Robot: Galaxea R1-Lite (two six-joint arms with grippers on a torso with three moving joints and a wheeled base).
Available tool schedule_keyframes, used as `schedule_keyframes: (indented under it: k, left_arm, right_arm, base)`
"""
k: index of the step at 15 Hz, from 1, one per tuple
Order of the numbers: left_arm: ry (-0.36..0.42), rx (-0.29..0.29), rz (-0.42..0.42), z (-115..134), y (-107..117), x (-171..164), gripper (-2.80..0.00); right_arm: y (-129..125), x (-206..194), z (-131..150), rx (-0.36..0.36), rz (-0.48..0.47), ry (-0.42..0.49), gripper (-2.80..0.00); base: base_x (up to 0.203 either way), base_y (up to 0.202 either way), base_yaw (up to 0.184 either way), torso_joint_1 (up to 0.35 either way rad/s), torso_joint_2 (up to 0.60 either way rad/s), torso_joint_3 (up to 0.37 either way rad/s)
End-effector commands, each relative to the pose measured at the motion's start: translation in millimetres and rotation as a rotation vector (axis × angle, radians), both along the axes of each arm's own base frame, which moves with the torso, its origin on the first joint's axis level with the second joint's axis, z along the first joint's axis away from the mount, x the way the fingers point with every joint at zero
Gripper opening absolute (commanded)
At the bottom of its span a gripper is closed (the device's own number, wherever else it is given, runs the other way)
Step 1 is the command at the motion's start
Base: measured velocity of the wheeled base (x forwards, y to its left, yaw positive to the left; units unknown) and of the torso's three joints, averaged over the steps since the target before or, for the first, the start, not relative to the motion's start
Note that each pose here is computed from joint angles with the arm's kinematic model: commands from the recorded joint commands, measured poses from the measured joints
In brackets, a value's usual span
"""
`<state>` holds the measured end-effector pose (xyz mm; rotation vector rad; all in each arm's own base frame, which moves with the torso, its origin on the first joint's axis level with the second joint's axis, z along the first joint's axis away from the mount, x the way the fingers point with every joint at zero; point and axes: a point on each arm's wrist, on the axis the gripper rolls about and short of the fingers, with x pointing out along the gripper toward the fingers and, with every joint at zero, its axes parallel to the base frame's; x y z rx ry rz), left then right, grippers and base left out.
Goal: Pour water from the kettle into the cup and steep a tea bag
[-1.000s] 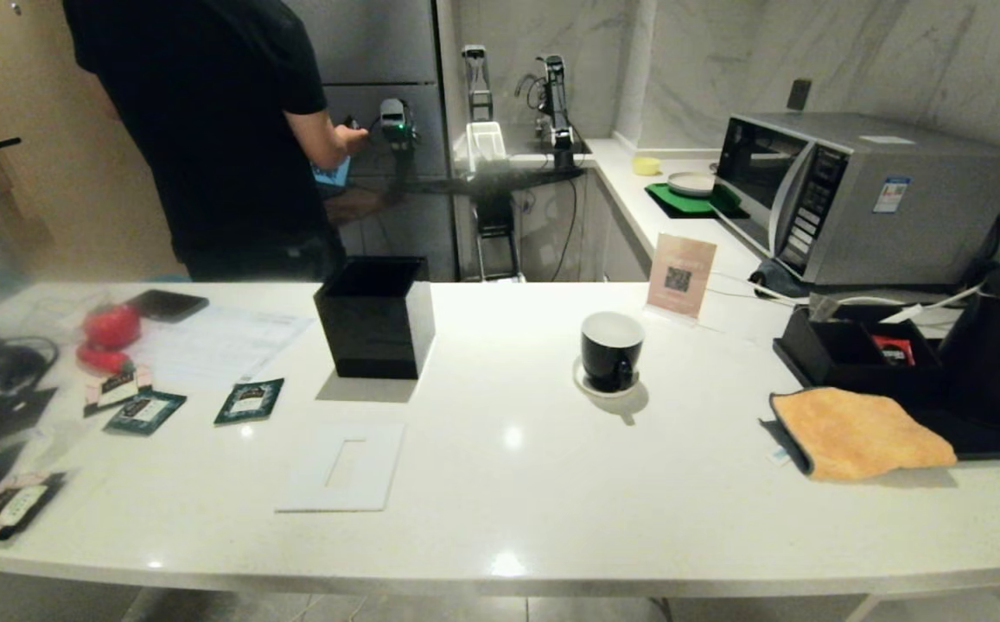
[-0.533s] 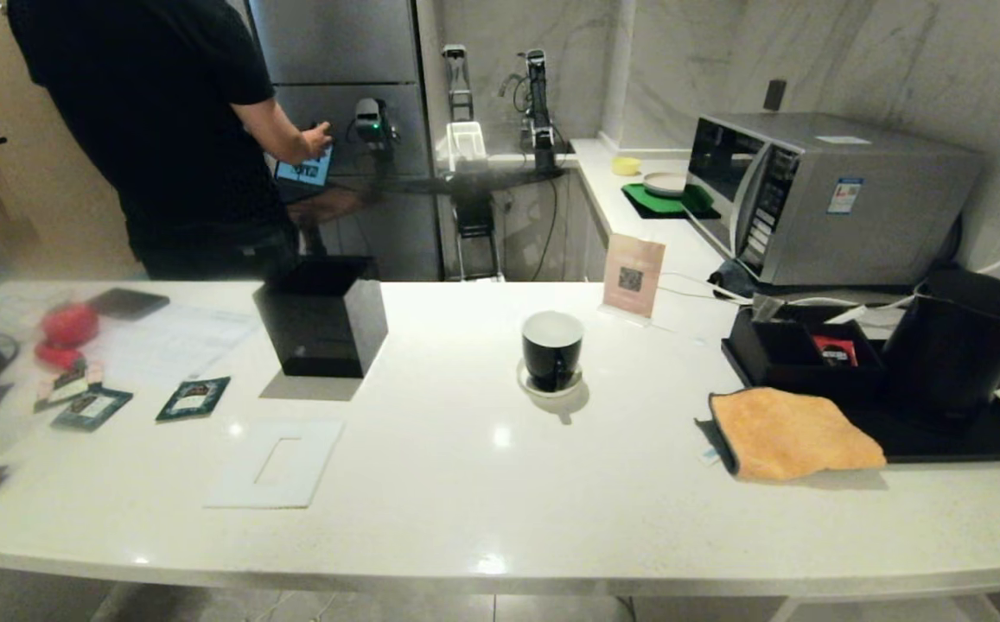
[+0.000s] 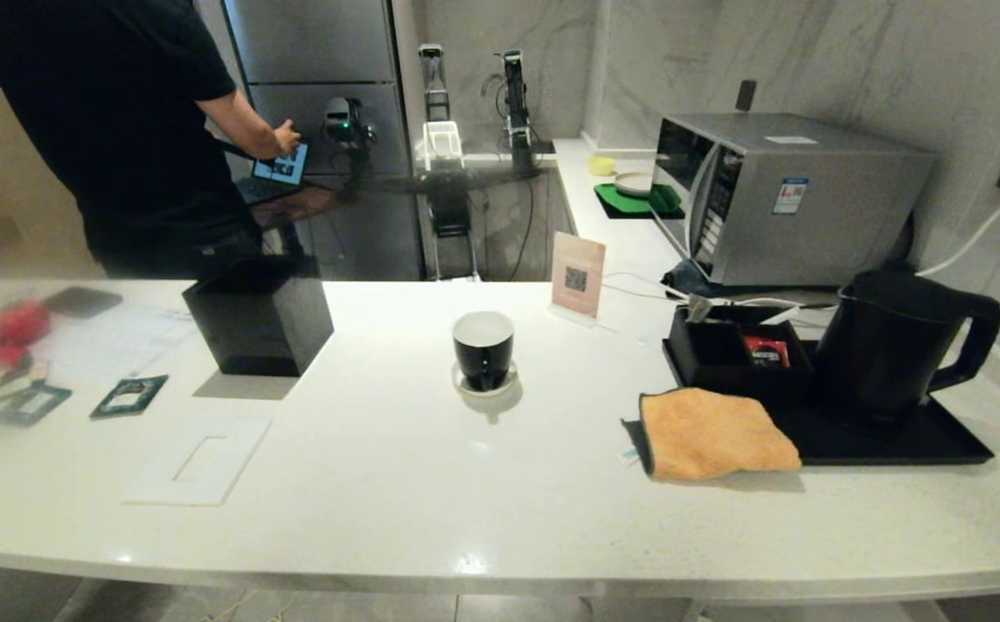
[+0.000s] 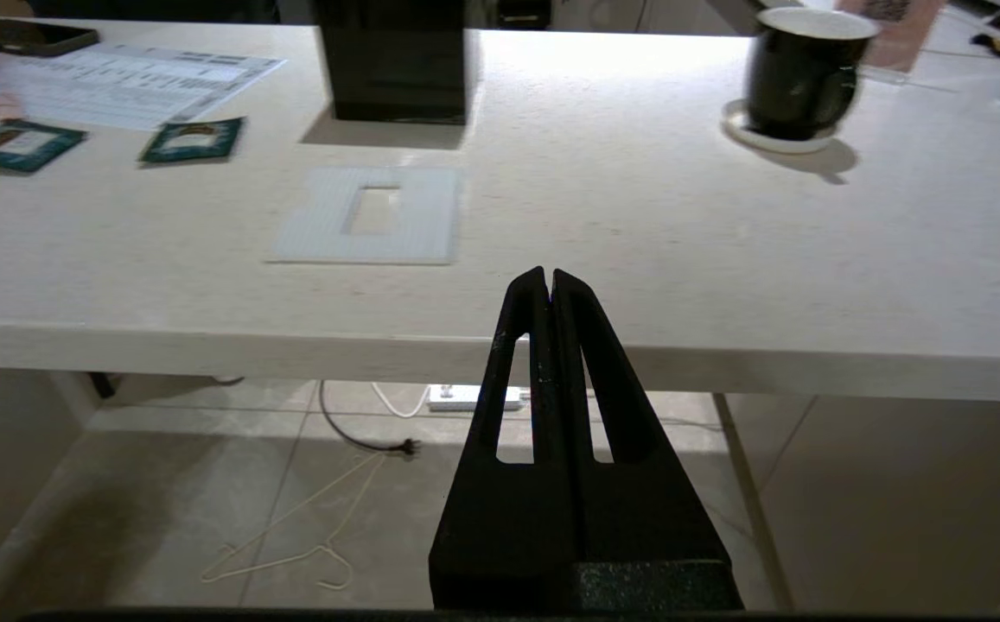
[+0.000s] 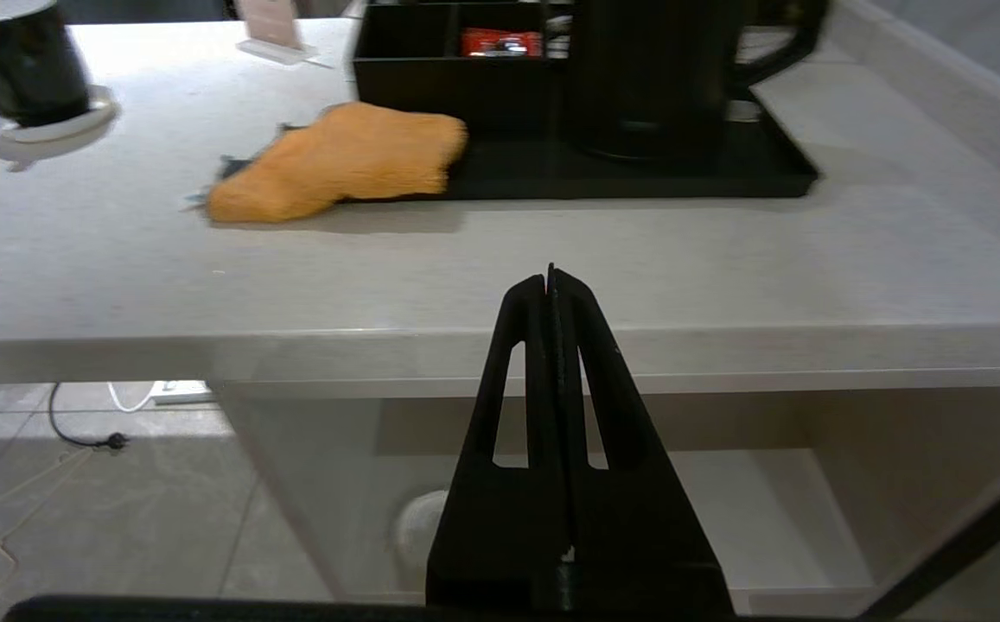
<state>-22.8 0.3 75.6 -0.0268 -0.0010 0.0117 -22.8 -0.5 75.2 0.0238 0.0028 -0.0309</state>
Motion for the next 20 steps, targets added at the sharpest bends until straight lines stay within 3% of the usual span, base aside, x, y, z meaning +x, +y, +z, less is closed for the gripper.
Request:
schedule_keyframes:
  k: [1,7,20]
  left_arm:
    - [0.001,-0.001,0.001,0.1,0.0,0.1,-2.80]
    - [0.000,-0.001,0.002,0.1,0.0,0.0,-2.80]
    - [-0.001,-0.001,0.002,0.1,0.0,0.0,-2.80]
  right_arm:
    - [0.0,0.1,0.0,0.001,0.000,0.001,-2.80]
    - [0.0,0.1,0.0,-0.001,-0.001,0.001,-2.80]
    - [-0.2,0.1,-0.1,0.002,-0.008,0.003,-2.80]
  base:
    - [0.000,-0.195,0.001,0.002,0.00,0.001]
    - [0.000,-0.155,0.001,0.001,0.00,0.002]
    - [0.000,0.000,0.000,0.000,0.00,0.000]
